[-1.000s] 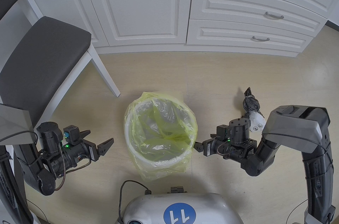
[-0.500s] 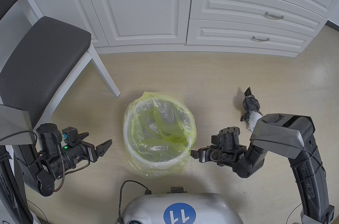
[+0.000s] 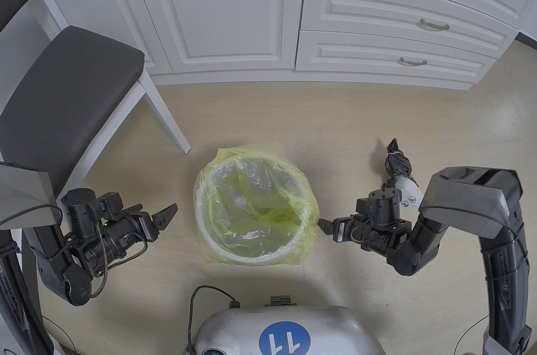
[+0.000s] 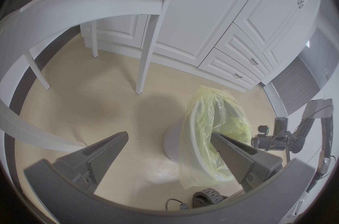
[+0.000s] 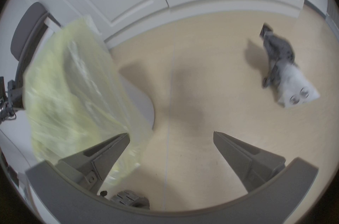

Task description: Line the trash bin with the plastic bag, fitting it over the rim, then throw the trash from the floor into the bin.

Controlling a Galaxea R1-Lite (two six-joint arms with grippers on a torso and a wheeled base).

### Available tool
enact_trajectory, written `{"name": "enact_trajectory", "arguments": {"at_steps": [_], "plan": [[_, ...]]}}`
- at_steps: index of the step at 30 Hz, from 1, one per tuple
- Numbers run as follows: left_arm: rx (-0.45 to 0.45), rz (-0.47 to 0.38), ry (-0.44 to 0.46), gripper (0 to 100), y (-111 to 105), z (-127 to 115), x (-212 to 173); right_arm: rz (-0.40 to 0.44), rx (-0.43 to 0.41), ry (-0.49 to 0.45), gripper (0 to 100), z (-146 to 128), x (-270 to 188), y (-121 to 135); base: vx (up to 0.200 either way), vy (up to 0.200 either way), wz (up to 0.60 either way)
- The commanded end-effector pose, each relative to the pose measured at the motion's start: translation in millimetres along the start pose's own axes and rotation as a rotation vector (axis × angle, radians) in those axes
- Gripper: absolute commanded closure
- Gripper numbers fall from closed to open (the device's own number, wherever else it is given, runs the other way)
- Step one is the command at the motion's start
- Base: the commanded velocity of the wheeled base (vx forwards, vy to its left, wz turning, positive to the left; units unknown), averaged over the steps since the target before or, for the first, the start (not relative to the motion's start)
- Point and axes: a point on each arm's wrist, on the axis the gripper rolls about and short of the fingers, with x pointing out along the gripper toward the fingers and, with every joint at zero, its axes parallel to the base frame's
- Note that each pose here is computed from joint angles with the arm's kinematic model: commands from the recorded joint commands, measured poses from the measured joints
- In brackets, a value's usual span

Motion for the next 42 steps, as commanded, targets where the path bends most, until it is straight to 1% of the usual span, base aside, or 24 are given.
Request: {"name": "enact_trajectory", "arguments": {"at_steps": [1,2,4,5,6,7,9,11,12,15,16,18,19,22,23,26,29,30,31,32,37,40,41,42], "plan": [[-0.045,0.011,0.066,0,10,-21,24,-0.083,0.009,-0.176,0,54,-49,18,0.000,0.000,0.00],[-0.051,0.014,0.071,0,12,-24,29,-0.112,0.014,-0.192,0,54,-49,18,0.000,0.000,0.00],[-0.050,0.024,0.065,0,20,-29,45,-0.201,0.040,-0.221,0,57,-51,13,0.000,0.000,0.00],[-0.054,0.027,0.054,0,22,-28,49,-0.232,0.052,-0.229,0,57,-52,11,0.000,0.000,0.00],[-0.054,0.027,0.054,0,22,-28,49,-0.232,0.052,-0.229,0,57,-52,11,0.000,0.000,0.00],[-0.057,0.030,0.038,0,27,-26,53,-0.278,0.082,-0.246,0,59,-57,6,0.000,0.000,0.00],[-0.060,0.024,0.013,0,27,-21,58,-0.302,0.097,-0.250,0,60,-66,1,0.000,0.000,0.00],[-0.070,0.008,-0.040,0,23,-9,64,-0.306,0.111,-0.250,0,57,-76,0,0.000,0.000,0.00],[-0.073,0.006,-0.047,0,23,-7,65,-0.305,0.114,-0.250,0,57,-77,0,0.000,0.000,0.00],[-0.080,-0.078,-0.107,0,-5,11,64,-0.318,0.115,-0.251,0,49,-87,-2,0.000,0.000,0.00],[-0.079,-0.089,-0.111,0,-9,12,65,-0.320,0.114,-0.249,0,48,-87,-2,0.000,0.000,0.00],[-0.067,-0.132,-0.137,0,-25,17,70,-0.328,0.110,-0.244,0,46,-89,-3,0.000,0.000,0.00],[-0.060,-0.152,-0.159,0,-37,18,78,-0.332,0.110,-0.243,0,46,-91,-3,0.000,0.000,0.00],[-0.051,-0.152,-0.181,0,-49,16,97,-0.339,0.107,-0.236,0,44,-93,-4,0.000,0.000,0.00],[-0.044,-0.155,-0.177,0,-53,12,109,-0.342,0.107,-0.230,0,43,-94,-5,0.000,0.000,0.00],[-0.022,-0.129,-0.144,0,-55,6,125,-0.353,0.101,-0.219,0,41,-97,-8,0.000,0.000,0.00],[-0.018,-0.102,-0.133,0,-55,6,132,-0.361,0.102,-0.214,0,40,-98,-10,0.000,0.000,0.00],[-0.014,-0.035,-0.127,0,-55,10,140,-0.372,0.107,-0.209,0,39,-98,-14,0.000,0.000,0.00],[-0.014,-0.035,-0.127,0,-55,10,140,-0.372,0.107,-0.209,0,39,-98,-14,0.000,0.000,0.00],[-0.015,-0.009,-0.117,0,-55,12,140,-0.377,0.108,-0.209,0,39,-98,-16,0.000,0.000,0.00],[-0.017,0.000,-0.134,0,-56,27,127,-0.385,0.104,-0.198,0,36,-97,-18,0.000,0.000,0.00],[-0.010,0.004,-0.127,0,-56,28,121,-0.386,0.096,-0.194,0,36,-97,-18,0.000,0.000,0.00],[0.013,0.015,-0.113,0,-55,29,115,-0.387,0.088,-0.191,0,35,-97,-18,0.000,0.000,0.00],[0.014,0.017,-0.110,0,-54,29,115,-0.387,0.086,-0.191,0,35,-97,-18,0.000,0.000,0.00]]}}
